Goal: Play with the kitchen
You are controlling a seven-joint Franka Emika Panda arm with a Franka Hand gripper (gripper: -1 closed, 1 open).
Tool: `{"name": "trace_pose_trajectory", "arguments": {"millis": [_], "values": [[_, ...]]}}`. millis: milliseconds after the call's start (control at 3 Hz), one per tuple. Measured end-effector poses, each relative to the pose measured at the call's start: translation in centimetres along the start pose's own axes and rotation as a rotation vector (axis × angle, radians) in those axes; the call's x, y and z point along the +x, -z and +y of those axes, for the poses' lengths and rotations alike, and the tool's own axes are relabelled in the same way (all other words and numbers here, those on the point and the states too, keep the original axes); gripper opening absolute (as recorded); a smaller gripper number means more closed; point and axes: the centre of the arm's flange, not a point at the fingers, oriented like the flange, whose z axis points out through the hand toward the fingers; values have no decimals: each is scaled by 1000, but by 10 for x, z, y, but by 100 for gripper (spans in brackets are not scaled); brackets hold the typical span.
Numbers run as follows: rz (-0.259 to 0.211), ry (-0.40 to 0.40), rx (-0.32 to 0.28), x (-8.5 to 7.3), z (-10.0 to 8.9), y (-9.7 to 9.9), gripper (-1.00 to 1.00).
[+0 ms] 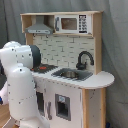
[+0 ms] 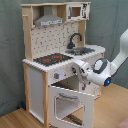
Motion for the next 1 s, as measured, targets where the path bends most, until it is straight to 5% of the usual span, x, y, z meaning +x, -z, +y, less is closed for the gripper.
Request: {"name": "trace_pose_trajectory", "arguments": {"millis": [1000], "values": [[-6,363,-3,-2,-2,0,-100]]}}
